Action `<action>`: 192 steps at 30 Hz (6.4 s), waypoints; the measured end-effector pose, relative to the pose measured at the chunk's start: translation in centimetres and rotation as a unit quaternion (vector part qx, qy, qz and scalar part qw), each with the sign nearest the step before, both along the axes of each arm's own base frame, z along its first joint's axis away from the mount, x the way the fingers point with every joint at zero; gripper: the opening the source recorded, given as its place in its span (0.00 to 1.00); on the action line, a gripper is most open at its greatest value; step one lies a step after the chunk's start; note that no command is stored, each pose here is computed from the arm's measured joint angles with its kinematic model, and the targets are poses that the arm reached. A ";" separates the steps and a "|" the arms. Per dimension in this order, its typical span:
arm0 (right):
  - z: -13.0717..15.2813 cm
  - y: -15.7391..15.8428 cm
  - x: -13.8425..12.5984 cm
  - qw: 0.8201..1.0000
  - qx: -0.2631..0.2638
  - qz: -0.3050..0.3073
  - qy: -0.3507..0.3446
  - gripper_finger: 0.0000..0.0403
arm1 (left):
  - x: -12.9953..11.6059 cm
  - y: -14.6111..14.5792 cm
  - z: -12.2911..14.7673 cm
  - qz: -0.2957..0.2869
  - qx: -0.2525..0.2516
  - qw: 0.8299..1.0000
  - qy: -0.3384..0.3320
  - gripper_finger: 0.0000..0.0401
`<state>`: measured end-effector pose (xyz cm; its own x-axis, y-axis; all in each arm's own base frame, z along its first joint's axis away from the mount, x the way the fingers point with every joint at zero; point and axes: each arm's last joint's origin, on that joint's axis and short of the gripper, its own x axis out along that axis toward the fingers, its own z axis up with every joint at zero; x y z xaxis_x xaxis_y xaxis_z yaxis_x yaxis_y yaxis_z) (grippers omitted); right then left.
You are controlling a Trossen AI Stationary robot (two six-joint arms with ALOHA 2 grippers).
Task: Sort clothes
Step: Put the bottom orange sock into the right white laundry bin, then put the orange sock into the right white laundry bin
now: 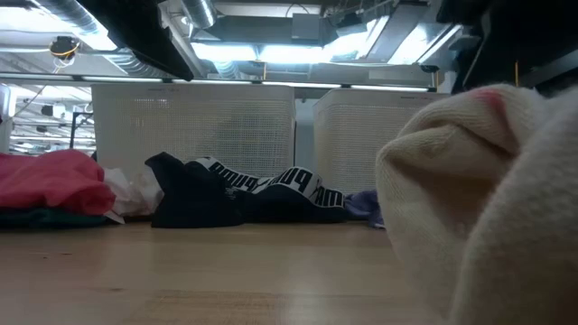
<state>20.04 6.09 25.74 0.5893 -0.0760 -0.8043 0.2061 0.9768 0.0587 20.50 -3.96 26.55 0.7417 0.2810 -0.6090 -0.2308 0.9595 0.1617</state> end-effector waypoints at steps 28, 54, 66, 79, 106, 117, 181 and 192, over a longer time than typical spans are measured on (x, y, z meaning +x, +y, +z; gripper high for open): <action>-8.0 1.5 3.7 0.998 -0.010 0.062 0.012 0.83 | 0.1 0.0 0.0 0.000 -0.002 1.000 -0.007 0.36; -11.4 11.8 9.0 0.967 0.167 0.182 -0.067 0.83 | 0.1 0.0 -0.1 0.006 -0.008 1.000 -0.007 0.36; -13.0 11.4 10.3 0.967 0.200 0.155 -0.034 0.39 | 0.1 0.0 -0.1 -0.003 0.002 1.000 -0.003 0.36; -12.5 11.2 10.2 0.969 0.166 0.176 -0.051 0.05 | 0.1 0.0 -0.1 -0.008 0.008 1.000 0.000 0.36; 2.2 5.0 3.7 0.959 -0.158 0.058 -0.230 0.01 | 0.1 0.0 -0.1 0.000 -0.003 1.000 -0.008 0.36; 8.6 1.3 2.2 0.907 -0.314 -0.066 -0.272 0.02 | 0.1 0.0 0.0 0.001 -0.004 1.000 -0.008 0.36; -3.6 4.0 3.8 0.975 -0.016 0.000 -0.223 0.83 | -1.3 -1.7 -1.0 0.001 -0.042 0.998 0.040 0.36; -7.5 6.1 8.1 0.952 -0.058 0.057 -0.294 0.83 | -3.0 -2.7 -2.0 0.025 -0.115 0.987 0.114 0.36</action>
<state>28.10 12.15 18.27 0.9446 -0.0537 -0.3237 0.0639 0.9977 0.0207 17.50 -6.66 24.56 0.5675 0.1483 -0.8099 -0.2609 0.9653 -0.0061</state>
